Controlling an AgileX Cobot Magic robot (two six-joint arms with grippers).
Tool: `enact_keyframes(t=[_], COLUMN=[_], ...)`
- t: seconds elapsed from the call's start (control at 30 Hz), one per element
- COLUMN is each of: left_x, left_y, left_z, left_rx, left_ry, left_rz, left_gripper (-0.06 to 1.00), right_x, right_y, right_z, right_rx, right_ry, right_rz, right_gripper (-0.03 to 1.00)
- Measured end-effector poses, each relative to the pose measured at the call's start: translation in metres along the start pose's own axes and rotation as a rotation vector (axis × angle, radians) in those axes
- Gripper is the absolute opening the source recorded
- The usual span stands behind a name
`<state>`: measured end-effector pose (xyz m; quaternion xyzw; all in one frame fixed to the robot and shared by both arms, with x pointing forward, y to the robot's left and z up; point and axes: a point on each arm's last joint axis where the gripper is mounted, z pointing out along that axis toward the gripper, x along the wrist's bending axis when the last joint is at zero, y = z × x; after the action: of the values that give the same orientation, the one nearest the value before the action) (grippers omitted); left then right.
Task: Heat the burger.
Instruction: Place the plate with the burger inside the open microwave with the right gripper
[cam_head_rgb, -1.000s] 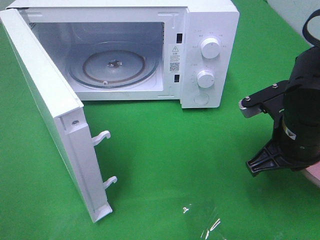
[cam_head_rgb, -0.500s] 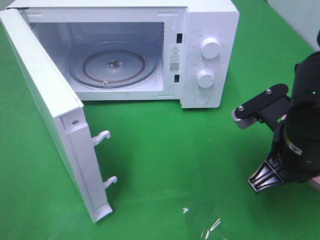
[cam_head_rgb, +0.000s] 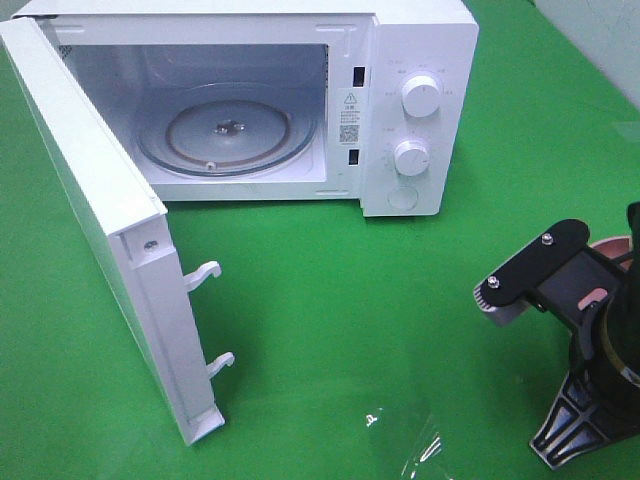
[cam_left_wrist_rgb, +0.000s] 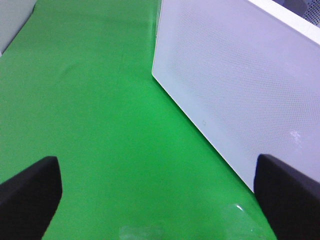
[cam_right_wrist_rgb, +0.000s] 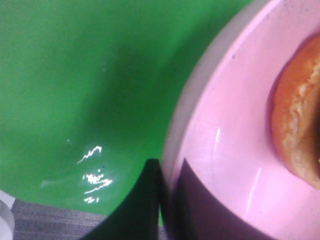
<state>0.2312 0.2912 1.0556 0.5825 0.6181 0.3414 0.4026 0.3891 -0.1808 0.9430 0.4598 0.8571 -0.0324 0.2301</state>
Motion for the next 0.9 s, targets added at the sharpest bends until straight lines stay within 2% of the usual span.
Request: enact_keyframes(t=[0.2,0.4,0.67,0.8,0.87,0.9], left_x=[0.000,0.000,0.000,0.000,0.000,0.000], left_y=[0.000,0.000,0.000,0.000,0.000,0.000], left_z=[0.000,0.000,0.000,0.000,0.000,0.000], left_rx=[0.000,0.000,0.000,0.000,0.000,0.000], left_ry=[0.000,0.000,0.000,0.000,0.000,0.000], left_rz=[0.000,0.000,0.000,0.000,0.000,0.000], left_gripper=[0.96,0.96,0.96,0.96,0.96,0.96], right_x=[0.007,0.020,0.027,0.027,0.029,0.029], right_y=[-0.007,-0.008,-0.006,-0.004,-0.001,-0.001], right_z=[-0.001,-0.008,-0.011,-0.011,-0.011,-0.011], right_rx=[0.008,-0.041,-0.085,-0.105,-0.143,-0.143], right_ry=[-0.001,0.009,0.025,0.021,0.032,0.032], right_rz=[-0.040,-0.123,-0.176,-0.223,-0.311,-0.311], right_gripper=[0.04,0.04,0.05,0.05,0.05,0.05])
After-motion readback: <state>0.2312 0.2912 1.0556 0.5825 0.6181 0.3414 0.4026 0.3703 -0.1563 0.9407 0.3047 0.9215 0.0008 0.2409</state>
